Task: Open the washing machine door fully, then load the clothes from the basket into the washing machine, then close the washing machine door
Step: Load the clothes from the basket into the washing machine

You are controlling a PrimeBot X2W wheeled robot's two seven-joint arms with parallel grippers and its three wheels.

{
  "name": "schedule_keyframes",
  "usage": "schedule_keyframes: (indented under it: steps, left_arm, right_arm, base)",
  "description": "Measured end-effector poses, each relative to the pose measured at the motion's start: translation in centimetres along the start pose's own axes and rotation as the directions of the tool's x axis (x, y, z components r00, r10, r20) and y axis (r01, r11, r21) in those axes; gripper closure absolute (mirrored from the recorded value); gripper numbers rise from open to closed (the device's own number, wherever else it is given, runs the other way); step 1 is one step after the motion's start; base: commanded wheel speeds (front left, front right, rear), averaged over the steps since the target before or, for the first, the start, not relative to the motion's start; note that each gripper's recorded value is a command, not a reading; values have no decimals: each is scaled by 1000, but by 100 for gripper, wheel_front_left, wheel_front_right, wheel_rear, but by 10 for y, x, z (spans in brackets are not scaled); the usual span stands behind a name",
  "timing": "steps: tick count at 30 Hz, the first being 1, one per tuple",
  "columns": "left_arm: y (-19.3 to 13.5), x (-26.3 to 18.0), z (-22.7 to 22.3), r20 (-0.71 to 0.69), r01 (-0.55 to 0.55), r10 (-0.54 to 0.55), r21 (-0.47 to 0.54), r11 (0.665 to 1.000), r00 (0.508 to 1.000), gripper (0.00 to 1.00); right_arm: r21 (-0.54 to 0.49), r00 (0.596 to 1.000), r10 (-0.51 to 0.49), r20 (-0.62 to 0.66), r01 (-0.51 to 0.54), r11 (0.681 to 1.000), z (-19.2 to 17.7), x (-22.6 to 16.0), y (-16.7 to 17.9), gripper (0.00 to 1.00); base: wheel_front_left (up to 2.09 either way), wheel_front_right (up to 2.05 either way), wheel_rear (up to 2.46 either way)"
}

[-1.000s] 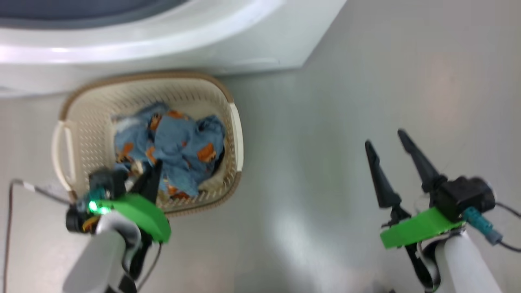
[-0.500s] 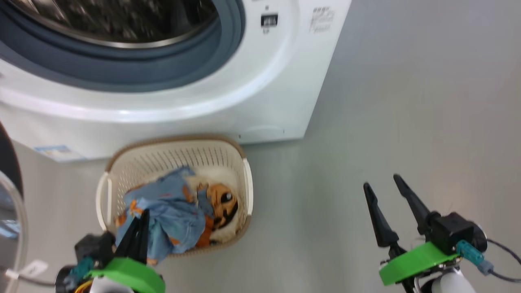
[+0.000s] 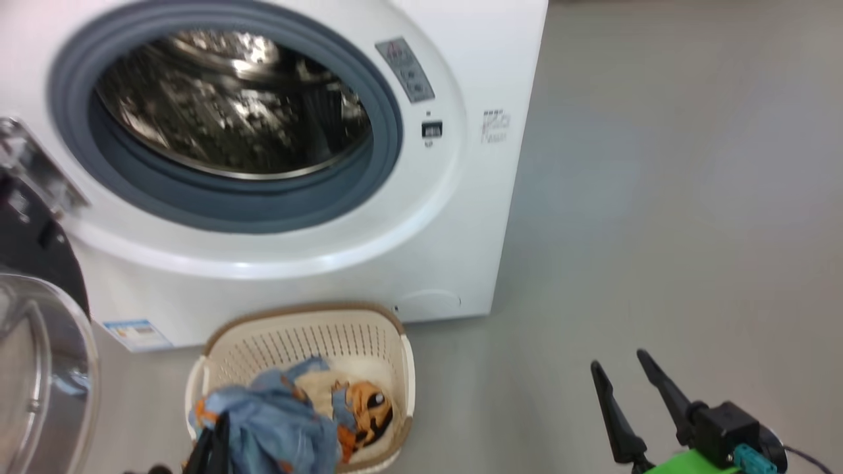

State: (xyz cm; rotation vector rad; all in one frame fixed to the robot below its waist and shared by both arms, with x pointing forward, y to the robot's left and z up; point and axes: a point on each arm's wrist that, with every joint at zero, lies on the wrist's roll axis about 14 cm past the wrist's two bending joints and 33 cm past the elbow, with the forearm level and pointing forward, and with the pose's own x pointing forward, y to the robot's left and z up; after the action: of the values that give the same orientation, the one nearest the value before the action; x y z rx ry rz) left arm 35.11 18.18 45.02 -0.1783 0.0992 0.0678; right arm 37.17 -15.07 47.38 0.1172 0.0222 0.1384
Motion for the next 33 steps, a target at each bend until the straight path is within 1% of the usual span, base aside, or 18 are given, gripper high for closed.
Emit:
schedule_keyframes:
  steps: [5, 7, 12, 17, 33]
  left_arm:
    - [6, -25, 11, 41, -20, 20, 11, 1000, 999, 100]
    - [7, -33, 25, 88, -22, 20, 20, 1000, 996, 100]
    - [10, -42, 42, 147, -35, 32, 19, 999, 989, 100]
    - [10, -51, 45, 162, -38, 34, 18, 999, 986, 100]
    - [4, -54, 50, 176, -28, 25, 17, 999, 984, 100]
  right_arm:
    - [-3, 1000, 1, 24, -1, 1000, 8, -16, 3, 0]
    - [-6, 999, 1, 42, -1, 1000, 13, -22, 4, 0]
    - [-14, 997, -3, 71, 4, 1000, 22, -28, 3, 0]
    - [-11, 998, -28, 64, 28, 1000, 19, -41, -3, 0]
    - [-6, 997, -38, 67, 39, 999, 20, -42, -5, 0]
  base:
    - [0, 0, 0]
    - [0, 0, 0]
    - [0, 0, 0]
    - [0, 0, 0]
    - [0, 0, 0]
